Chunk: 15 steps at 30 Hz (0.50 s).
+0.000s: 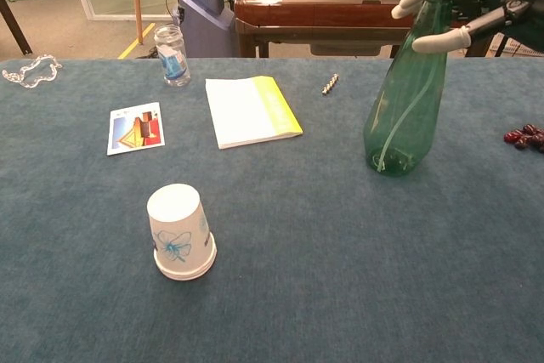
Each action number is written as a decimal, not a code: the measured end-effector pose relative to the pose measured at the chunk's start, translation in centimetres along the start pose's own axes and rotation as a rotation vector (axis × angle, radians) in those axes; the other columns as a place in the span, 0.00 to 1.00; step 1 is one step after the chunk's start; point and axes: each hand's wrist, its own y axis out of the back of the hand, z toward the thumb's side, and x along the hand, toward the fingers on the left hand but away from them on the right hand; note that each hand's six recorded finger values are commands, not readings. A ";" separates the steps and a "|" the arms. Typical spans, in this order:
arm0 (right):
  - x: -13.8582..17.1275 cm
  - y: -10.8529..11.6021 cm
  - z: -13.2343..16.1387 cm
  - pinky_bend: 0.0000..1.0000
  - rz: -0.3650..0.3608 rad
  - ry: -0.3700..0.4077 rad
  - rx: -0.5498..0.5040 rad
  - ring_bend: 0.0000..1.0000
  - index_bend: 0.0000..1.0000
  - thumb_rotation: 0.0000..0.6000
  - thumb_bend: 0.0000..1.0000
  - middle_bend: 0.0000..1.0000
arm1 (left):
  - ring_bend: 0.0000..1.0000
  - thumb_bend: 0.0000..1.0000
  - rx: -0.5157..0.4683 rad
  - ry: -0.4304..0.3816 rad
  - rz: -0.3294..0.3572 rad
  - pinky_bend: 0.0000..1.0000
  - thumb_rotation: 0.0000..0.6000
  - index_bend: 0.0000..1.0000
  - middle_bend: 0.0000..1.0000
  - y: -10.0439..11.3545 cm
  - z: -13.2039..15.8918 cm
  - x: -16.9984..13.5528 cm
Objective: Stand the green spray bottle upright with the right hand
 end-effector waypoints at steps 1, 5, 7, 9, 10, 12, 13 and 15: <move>0.0 0.0 0.0 0.05 0.004 -0.003 0.003 0.07 0.22 1.00 0.00 0.17 | 0.06 0.39 0.000 0.000 0.000 0.05 1.00 0.19 0.05 0.0 0.0 0.0; 0.1 -0.1 -0.1 0.02 0.017 -0.009 0.026 0.04 0.12 1.00 0.00 0.11 | 0.06 0.39 -0.001 0.000 0.000 0.05 1.00 0.19 0.05 -0.1 -0.1 0.0; 0.1 -0.1 -0.1 0.00 0.023 -0.012 0.033 0.02 0.08 1.00 0.00 0.08 | 0.06 0.39 -0.001 -0.001 0.001 0.05 1.00 0.19 0.05 -0.1 0.0 0.0; 0.1 -0.1 -0.1 0.00 0.032 -0.020 0.033 0.00 0.03 1.00 0.00 0.05 | 0.06 0.39 -0.002 -0.003 0.002 0.05 1.00 0.19 0.05 0.0 0.0 0.0; 0.1 -0.1 -0.2 0.00 0.036 -0.024 0.034 0.00 0.01 1.00 0.00 0.04 | 0.06 0.39 -0.002 -0.003 0.002 0.05 1.00 0.19 0.05 -0.1 0.0 0.0; 0.2 -0.1 -0.3 0.00 0.046 -0.034 0.038 0.00 0.00 1.00 0.00 0.01 | 0.06 0.39 -0.003 -0.003 0.001 0.05 1.00 0.19 0.05 -0.1 0.0 0.0; 0.2 -0.1 -0.3 0.00 0.051 -0.039 0.040 0.00 0.00 1.00 0.00 0.00 | 0.06 0.39 -0.002 -0.003 0.000 0.05 1.00 0.19 0.05 -0.1 0.0 0.0; 0.3 -0.1 -0.5 0.00 0.061 -0.051 0.045 0.00 0.00 1.00 0.00 0.00 | 0.06 0.39 -0.002 -0.004 -0.001 0.05 1.00 0.19 0.05 -0.1 0.0 0.0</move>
